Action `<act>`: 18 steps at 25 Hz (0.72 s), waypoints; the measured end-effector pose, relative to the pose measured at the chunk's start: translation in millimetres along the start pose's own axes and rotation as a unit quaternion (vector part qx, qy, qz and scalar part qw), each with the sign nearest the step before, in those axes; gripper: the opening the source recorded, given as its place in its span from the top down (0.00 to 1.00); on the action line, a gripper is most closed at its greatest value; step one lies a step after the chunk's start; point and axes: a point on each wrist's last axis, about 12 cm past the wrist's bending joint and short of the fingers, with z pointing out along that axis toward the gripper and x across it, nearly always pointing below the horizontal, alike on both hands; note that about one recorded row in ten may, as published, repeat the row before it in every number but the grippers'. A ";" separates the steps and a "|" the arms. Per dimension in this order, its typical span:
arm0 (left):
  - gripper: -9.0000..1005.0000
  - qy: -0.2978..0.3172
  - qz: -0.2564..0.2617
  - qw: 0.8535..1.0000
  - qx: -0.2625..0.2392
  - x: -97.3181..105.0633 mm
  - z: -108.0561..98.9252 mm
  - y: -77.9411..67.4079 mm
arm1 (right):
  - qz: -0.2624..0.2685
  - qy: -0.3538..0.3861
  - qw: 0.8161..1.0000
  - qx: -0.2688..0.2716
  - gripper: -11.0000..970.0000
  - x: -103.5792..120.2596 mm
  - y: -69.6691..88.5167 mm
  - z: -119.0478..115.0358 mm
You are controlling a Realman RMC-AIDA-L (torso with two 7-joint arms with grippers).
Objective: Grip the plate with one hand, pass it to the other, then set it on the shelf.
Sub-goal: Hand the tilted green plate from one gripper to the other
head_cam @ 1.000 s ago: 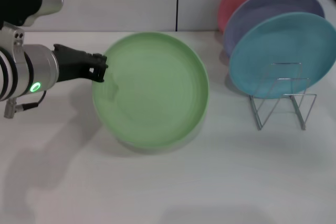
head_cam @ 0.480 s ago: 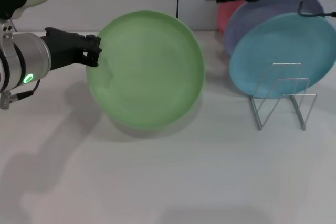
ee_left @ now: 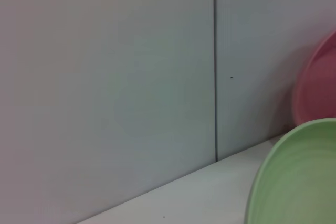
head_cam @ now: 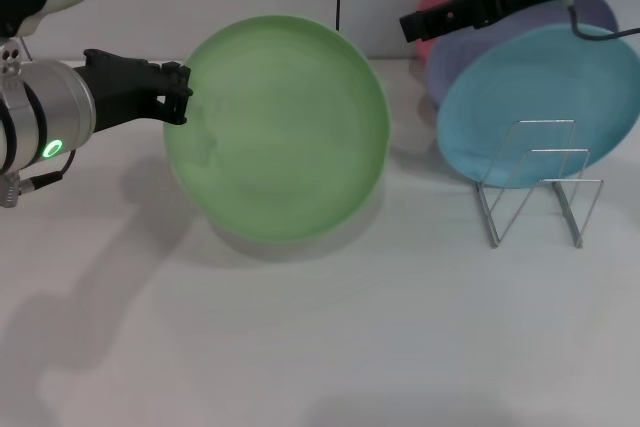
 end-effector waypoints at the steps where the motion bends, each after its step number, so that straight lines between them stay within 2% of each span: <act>1: 0.95 0.000 0.000 1.000 0.001 0.0 0.1 -0.4 | 0.001 0.008 1.000 0.004 0.16 -1.7 -1.8 4.9; 12: 0.95 -0.002 0.002 1.000 0.002 -1.2 0.5 -1.8 | 0.007 0.015 1.000 -0.002 0.16 -1.5 -5.0 26.5; 18: 0.94 -0.002 0.003 1.000 0.003 -1.9 0.1 -2.1 | 0.001 0.029 0.999 -0.014 0.16 -2.4 0.2 42.4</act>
